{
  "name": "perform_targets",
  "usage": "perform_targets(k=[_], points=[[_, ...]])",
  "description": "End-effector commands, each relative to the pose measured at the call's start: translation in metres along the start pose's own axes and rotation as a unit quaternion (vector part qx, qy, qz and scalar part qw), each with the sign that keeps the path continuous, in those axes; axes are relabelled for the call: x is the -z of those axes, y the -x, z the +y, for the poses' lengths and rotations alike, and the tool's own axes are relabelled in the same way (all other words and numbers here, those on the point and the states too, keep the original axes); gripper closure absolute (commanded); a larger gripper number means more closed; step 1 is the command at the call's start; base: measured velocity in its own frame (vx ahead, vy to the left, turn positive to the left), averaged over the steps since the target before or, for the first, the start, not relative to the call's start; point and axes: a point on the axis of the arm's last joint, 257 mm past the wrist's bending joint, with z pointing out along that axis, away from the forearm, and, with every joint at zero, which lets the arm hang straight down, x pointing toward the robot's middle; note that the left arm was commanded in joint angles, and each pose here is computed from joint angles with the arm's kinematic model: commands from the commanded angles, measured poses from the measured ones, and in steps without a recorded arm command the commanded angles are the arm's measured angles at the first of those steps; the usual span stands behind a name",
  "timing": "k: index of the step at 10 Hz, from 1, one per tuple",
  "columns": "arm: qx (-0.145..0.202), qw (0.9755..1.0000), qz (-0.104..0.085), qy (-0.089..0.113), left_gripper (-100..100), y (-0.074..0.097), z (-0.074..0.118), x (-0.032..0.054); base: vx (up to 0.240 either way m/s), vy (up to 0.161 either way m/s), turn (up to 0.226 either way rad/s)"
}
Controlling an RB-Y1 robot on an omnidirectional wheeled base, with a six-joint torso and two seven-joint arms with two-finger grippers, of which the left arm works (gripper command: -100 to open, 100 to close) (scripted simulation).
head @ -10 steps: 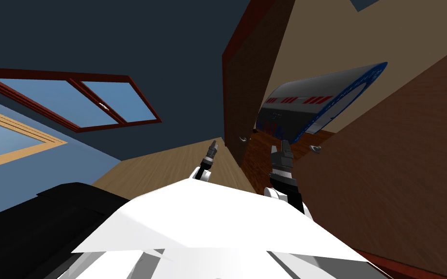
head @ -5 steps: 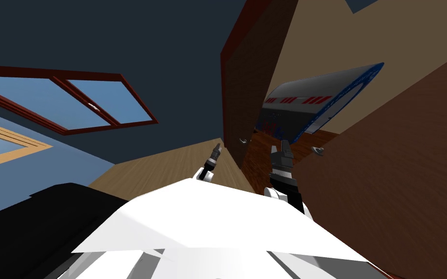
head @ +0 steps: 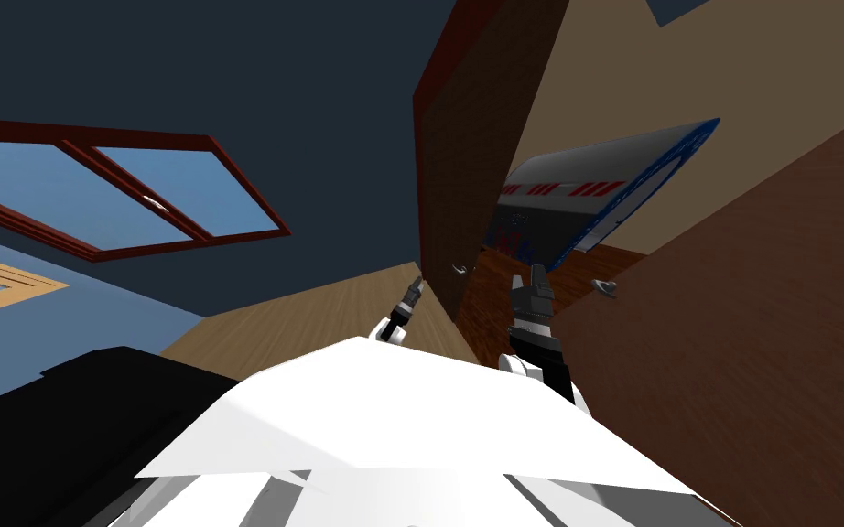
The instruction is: Push the door open
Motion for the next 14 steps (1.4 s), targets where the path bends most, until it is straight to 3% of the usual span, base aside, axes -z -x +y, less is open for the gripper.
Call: perform_targets(k=[1, 7, 14], points=[[0.007, 0.9999, 0.013, 0.007, -100, -0.011, 0.01, 0.001, 0.1, 0.03, -0.039], [0.028, 0.9972, 0.06, 0.036, -100, -0.052, 0.046, 0.0072, 0.096, 0.029, -0.037], [0.049, 0.9901, 0.113, 0.067, -100, -0.096, 0.081, 0.02, 0.097, 0.034, -0.037]])
